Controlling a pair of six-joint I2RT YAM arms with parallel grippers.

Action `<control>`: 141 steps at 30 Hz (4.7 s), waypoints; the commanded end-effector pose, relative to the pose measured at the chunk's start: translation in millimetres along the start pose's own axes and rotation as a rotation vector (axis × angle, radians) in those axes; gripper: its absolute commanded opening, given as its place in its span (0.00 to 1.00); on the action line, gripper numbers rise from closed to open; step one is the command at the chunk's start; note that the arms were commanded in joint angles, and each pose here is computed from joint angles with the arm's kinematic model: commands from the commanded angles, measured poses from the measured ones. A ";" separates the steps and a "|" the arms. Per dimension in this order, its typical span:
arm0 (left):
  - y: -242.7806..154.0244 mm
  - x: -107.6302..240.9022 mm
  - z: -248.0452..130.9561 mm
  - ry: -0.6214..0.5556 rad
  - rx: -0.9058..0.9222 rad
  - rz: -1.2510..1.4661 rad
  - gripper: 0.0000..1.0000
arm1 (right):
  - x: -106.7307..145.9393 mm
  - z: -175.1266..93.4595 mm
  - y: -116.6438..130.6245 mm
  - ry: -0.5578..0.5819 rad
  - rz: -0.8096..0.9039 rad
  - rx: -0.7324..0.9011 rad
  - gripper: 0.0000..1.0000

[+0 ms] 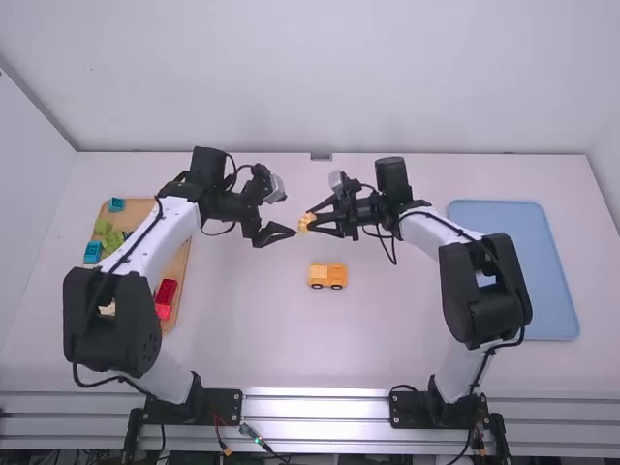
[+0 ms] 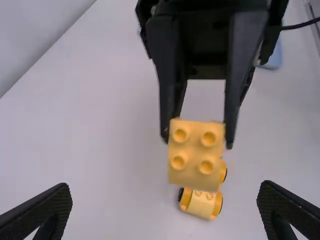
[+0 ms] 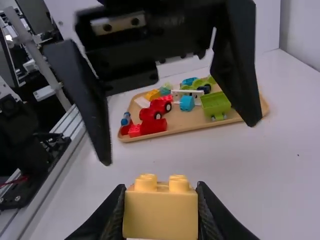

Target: Assemble lego blocks to make yellow taxi

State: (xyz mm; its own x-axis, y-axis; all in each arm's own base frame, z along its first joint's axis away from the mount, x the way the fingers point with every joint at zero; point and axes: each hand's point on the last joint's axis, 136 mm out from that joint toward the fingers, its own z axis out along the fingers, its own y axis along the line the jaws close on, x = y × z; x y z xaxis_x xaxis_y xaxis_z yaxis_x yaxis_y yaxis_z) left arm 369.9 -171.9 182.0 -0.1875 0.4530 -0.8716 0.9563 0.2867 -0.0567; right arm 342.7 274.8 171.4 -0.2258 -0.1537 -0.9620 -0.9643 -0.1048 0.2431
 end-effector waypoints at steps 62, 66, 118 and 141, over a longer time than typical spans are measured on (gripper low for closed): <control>-28.5 5.6 27.8 -0.079 0.208 -0.043 0.06 | 5.9 9.7 11.0 0.006 -0.063 -0.051 0.37; -28.5 5.7 27.8 -0.079 0.207 -0.043 0.06 | 5.9 9.1 10.3 0.006 -0.066 -0.048 0.74; -95.7 48.9 228.0 0.482 0.176 0.264 0.02 | 11.9 -234.5 92.6 -0.019 0.064 1.435 0.99; -73.0 81.9 243.3 0.573 0.067 0.224 0.38 | 23.0 -232.1 65.9 0.008 0.105 1.405 0.99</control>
State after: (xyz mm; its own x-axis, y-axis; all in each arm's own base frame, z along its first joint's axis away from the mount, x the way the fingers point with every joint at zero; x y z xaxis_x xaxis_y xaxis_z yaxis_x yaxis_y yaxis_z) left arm 343.1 -368.0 4.1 -0.0356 0.8746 -0.4835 0.9947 0.0779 0.0678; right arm 306.0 33.9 196.4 -0.3046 -0.1097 -0.9461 -0.2681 0.9630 -0.0254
